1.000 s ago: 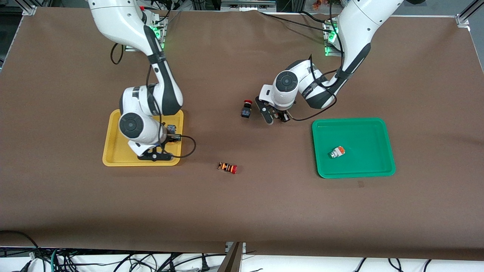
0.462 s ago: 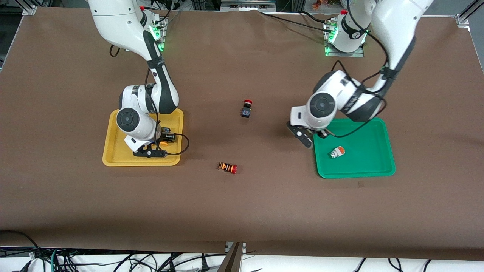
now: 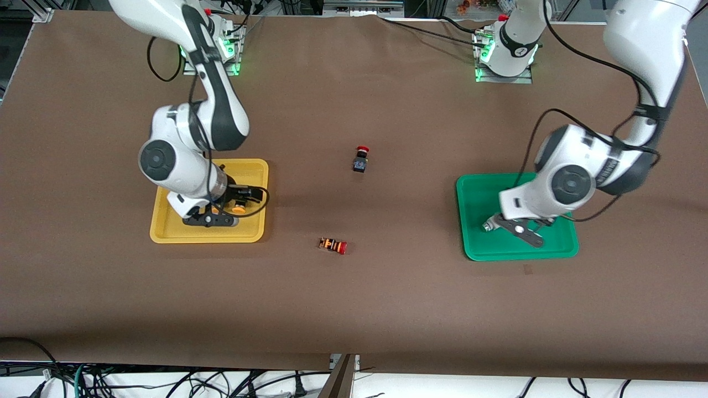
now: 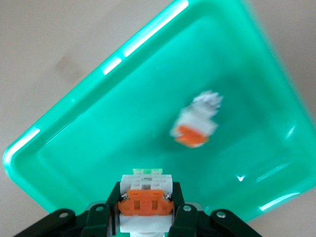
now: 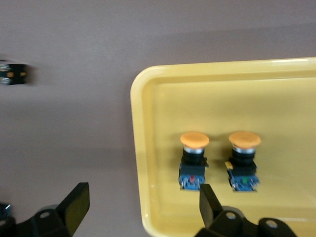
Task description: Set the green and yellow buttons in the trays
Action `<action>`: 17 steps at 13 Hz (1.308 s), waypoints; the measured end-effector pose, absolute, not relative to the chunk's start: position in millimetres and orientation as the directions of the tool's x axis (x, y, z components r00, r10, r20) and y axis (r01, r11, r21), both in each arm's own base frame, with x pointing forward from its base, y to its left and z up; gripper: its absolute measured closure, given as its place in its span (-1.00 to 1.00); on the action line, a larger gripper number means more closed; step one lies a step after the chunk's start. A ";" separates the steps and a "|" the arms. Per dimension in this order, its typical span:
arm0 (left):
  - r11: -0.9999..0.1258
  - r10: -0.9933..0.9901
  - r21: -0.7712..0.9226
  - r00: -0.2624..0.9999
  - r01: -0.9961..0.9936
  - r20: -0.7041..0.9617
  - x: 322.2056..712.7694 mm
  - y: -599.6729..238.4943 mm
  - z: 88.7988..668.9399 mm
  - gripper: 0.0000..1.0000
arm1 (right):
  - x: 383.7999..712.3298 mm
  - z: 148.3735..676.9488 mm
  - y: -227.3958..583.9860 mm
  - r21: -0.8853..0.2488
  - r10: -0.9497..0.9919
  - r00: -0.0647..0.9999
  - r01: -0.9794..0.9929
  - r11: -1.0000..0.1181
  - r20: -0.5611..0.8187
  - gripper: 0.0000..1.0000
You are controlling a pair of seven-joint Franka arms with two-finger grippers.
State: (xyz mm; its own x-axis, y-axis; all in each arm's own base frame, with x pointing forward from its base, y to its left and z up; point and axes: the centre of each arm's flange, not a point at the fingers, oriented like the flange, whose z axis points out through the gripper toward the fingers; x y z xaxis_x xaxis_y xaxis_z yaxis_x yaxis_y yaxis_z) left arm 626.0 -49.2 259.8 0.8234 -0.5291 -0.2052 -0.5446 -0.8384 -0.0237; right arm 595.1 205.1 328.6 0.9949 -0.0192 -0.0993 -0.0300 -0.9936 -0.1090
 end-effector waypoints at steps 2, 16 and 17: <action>-0.848 -0.522 0.016 0.831 -0.529 -0.195 628.1 -20.6 232.7 0.17 | 589.1 375.7 197.9 -0.091 -0.001 0.997 -0.007 -0.996 -0.075 -0.98; -0.856 -0.507 -0.095 0.861 -0.509 -0.047 646.0 -79.3 517.2 -1.00 | 546.3 558.4 115.6 -0.035 0.092 0.995 0.091 -0.995 -0.029 -0.99; -0.866 -0.490 -0.087 0.870 -0.493 -0.052 645.5 -72.0 532.4 -1.00 | 549.1 563.9 112.5 -0.036 0.090 0.996 0.090 -0.995 -0.017 -0.99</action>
State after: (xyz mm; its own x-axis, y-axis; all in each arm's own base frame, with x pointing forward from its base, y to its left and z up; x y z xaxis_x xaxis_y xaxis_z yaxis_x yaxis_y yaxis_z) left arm 645.5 -72.0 532.4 0.8702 -0.4900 -0.0518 -0.4927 -0.8659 -0.0865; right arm 549.1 112.5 563.9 0.9957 0.0905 -0.0172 0.0898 -0.9953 -0.0363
